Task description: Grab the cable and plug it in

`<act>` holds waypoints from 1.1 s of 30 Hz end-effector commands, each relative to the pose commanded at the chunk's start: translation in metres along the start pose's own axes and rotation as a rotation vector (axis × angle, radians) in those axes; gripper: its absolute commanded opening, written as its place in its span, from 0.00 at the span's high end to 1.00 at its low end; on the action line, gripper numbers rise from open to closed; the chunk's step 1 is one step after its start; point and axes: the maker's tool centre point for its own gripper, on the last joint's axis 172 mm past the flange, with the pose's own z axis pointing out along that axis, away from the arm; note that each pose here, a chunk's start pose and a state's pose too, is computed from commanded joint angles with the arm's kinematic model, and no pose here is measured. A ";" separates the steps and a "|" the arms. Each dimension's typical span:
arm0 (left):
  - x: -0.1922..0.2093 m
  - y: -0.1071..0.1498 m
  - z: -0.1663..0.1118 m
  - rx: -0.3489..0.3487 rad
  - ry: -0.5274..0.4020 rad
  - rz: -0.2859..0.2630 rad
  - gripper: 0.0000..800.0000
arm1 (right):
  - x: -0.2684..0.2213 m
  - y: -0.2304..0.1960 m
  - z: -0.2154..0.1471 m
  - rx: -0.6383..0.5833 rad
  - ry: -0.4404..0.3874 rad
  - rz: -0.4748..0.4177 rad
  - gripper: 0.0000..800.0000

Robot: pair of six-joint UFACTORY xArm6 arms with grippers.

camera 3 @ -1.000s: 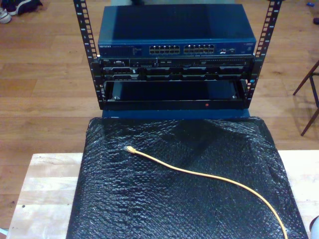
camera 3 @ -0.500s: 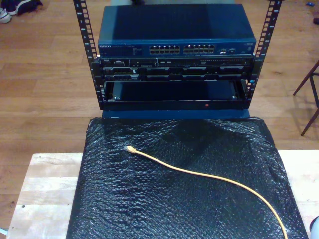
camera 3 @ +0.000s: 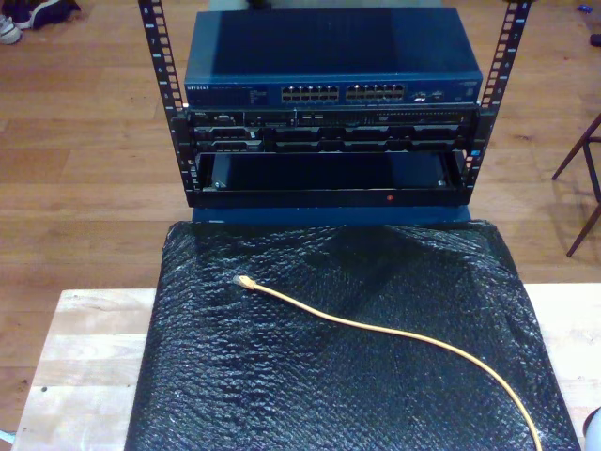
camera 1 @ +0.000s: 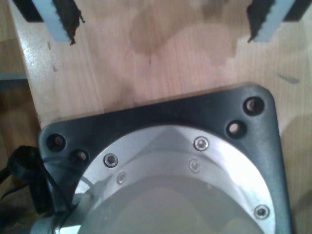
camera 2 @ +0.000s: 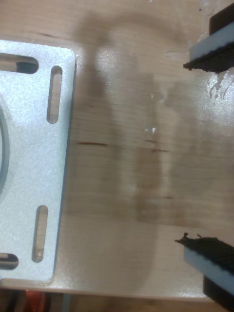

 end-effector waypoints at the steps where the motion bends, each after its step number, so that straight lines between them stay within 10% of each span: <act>1: 0.000 0.000 0.000 0.000 0.000 0.000 0.00 | 0.000 0.000 0.000 0.000 0.000 0.000 0.00; 33: 0.000 0.001 -0.009 -0.006 0.007 0.001 0.00 | -0.001 -0.002 -0.023 0.002 0.034 0.004 0.00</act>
